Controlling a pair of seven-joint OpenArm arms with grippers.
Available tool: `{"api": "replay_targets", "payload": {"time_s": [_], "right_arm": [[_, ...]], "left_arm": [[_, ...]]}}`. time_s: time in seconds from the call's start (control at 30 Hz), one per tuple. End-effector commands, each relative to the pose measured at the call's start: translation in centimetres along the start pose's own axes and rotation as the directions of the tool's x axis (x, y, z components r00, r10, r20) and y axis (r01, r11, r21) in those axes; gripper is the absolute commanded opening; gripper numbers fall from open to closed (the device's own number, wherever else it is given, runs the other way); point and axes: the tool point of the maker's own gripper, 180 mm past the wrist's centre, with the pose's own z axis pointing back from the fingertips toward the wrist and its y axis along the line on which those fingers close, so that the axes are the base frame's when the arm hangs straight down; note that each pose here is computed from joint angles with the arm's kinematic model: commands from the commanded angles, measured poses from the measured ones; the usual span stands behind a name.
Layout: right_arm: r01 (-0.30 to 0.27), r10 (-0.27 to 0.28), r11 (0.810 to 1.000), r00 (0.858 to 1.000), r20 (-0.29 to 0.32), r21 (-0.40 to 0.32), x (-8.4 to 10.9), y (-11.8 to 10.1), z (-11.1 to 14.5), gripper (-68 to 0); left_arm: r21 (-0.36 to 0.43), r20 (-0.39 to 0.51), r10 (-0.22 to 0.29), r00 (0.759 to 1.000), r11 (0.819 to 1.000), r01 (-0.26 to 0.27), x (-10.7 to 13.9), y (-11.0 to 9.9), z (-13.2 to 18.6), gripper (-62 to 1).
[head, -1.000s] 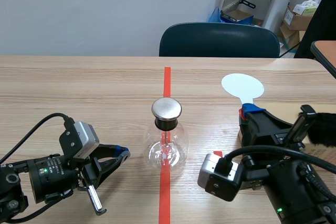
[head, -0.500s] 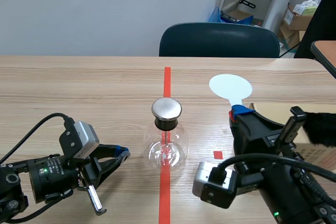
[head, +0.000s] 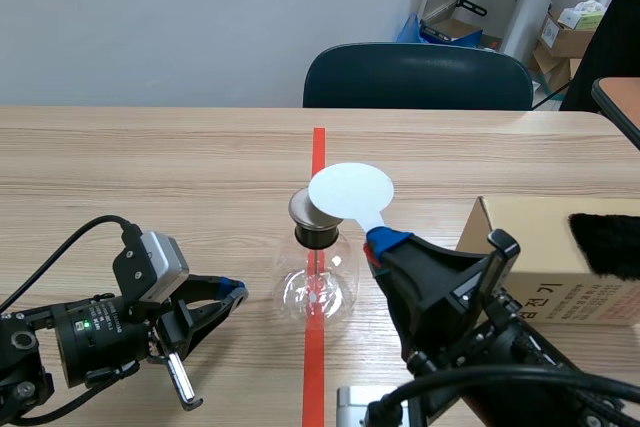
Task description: Do the electroscope experiment
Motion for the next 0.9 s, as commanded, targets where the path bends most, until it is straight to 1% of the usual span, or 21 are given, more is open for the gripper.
{"api": "replay_targets", "payload": {"time_s": [0.0,0.17,0.27,0.73,0.87], "right_arm": [[-0.015,0.015,1.0,1.0,0.015,-0.027,0.0,-0.9,-0.3,-66.9],[-0.015,0.016,1.0,0.997,0.073,-0.027,1.0,-0.9,-0.3,-66.9],[-0.014,0.016,1.0,0.997,0.08,-0.027,1.1,-0.9,-0.3,-66.9],[-0.017,0.019,1.0,0.997,0.079,-0.026,1.1,-0.8,-0.3,-66.9],[-0.017,0.018,1.0,0.999,0.031,-0.026,0.2,-0.8,-0.3,-66.9]], "left_arm": [[-0.005,0.044,0.003,0.999,1.0,-0.003,1.3,-0.1,-0.5,-57.8],[-0.005,0.044,0.003,0.999,1.0,-0.003,1.3,-0.1,-0.5,-57.8],[-0.005,0.044,0.003,0.999,1.0,-0.003,1.3,-0.1,-0.5,-57.8],[-0.005,0.044,0.003,0.999,1.0,-0.003,1.3,-0.1,-0.5,-57.8],[-0.005,0.044,0.003,0.999,1.0,-0.003,1.3,-0.1,-0.5,-57.8]]}}
